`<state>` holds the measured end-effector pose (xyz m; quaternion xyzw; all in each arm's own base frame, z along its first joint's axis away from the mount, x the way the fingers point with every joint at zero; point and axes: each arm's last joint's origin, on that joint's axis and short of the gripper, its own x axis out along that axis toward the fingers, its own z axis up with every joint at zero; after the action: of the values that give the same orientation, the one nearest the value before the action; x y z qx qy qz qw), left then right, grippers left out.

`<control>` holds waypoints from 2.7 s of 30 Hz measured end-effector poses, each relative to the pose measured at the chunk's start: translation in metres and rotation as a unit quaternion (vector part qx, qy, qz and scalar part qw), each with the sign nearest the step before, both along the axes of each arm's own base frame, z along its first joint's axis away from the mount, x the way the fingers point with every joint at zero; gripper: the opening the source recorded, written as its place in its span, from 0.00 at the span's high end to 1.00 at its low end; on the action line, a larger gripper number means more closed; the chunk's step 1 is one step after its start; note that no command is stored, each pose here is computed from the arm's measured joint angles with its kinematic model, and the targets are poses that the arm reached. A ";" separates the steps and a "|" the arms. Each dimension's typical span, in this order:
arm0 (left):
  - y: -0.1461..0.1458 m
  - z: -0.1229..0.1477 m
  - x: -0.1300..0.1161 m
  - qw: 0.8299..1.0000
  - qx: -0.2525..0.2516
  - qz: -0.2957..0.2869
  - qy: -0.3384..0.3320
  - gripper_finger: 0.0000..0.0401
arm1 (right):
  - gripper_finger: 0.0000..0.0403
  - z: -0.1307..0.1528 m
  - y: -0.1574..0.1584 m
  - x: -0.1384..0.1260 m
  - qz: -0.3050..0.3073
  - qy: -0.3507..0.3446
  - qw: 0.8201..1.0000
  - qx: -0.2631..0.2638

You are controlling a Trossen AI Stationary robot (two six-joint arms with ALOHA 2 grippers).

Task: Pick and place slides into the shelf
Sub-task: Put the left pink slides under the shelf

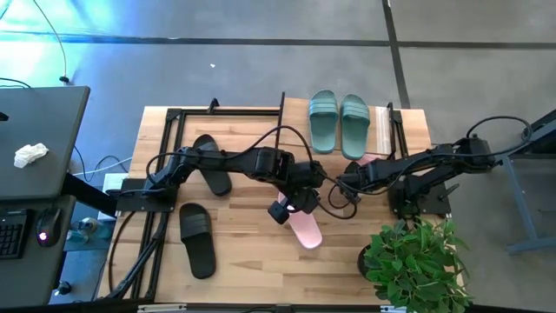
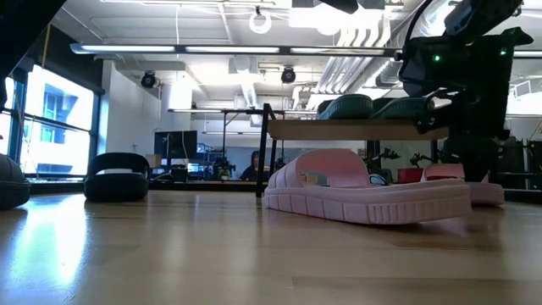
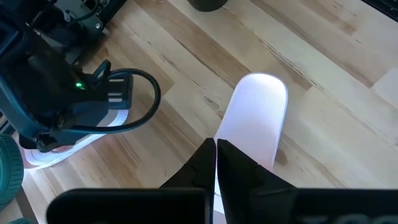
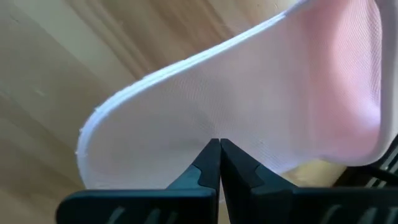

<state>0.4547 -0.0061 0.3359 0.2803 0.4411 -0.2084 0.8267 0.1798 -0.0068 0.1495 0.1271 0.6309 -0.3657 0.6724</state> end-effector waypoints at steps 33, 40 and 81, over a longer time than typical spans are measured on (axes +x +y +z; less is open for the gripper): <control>0.000 0.003 0.005 0.999 0.000 0.000 -0.033 0.99 | 1.00 -0.004 -0.007 -0.017 -0.010 0.067 0.996 -0.055; 0.000 0.004 0.006 0.999 0.000 0.000 -0.038 0.99 | 1.00 -0.004 0.001 -0.016 0.003 0.063 0.997 -0.048; 0.000 0.001 0.002 0.999 0.019 -0.033 -0.016 0.99 | 1.00 0.010 0.055 -0.034 -0.015 -0.092 0.992 0.089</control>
<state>0.4568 -0.0060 0.3369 0.3137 0.4224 -0.2226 0.8208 0.1458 0.0481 0.1594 0.2290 0.5939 -0.3053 0.7082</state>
